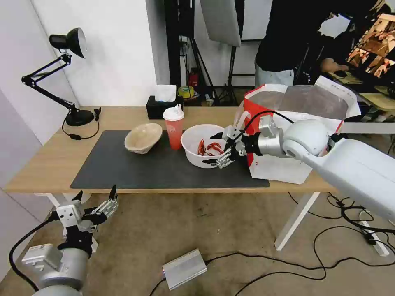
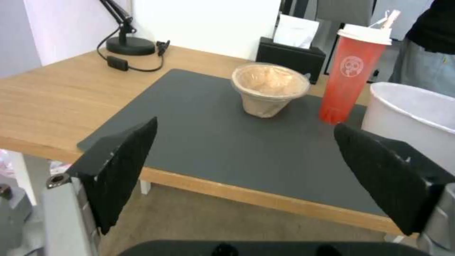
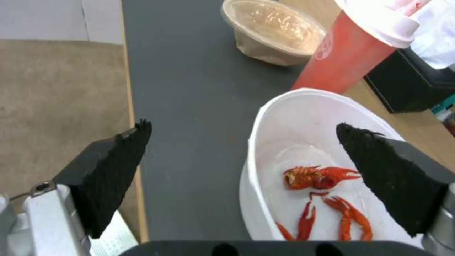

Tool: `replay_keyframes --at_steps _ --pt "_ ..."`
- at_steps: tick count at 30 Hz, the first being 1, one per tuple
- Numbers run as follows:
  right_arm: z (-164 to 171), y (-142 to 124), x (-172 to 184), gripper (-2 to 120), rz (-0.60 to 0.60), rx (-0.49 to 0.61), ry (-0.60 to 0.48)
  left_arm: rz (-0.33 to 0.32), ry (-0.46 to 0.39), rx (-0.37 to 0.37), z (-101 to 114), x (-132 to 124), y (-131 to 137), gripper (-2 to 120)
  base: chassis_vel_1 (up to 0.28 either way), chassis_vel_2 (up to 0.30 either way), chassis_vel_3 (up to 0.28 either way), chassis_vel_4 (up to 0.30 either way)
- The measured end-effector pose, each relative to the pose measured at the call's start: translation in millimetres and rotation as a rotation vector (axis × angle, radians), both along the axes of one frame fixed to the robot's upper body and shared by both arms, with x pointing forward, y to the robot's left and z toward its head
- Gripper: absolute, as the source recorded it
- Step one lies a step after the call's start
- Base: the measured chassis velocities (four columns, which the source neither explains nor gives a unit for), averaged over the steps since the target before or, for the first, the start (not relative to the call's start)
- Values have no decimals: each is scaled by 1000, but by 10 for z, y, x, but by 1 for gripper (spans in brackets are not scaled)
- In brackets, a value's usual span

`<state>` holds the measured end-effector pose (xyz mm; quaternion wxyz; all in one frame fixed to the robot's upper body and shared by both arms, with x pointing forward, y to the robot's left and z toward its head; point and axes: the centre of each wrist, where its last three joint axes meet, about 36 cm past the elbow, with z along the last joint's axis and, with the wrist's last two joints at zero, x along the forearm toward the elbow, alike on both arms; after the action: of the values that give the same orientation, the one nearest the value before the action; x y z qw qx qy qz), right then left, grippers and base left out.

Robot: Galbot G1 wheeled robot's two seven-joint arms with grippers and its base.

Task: Pick up the trash from the table and place it into the takeout bag.

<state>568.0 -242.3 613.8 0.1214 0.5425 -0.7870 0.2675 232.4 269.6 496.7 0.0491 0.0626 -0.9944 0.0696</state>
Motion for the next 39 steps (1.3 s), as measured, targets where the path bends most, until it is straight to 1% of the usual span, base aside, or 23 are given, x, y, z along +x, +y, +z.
replay_keyframes --at_steps 16,24,39 --pt "-212 88 236 100 25 -42 14 4 16 -12 -81 13 -44 100 0 0 0 0" --pt "-254 121 400 100 33 -70 22 10 18 -11 -112 20 -37 100 0 0 0 0" --pt "-307 228 524 100 37 -87 26 12 17 -19 -133 35 -56 100 0 0 0 0"
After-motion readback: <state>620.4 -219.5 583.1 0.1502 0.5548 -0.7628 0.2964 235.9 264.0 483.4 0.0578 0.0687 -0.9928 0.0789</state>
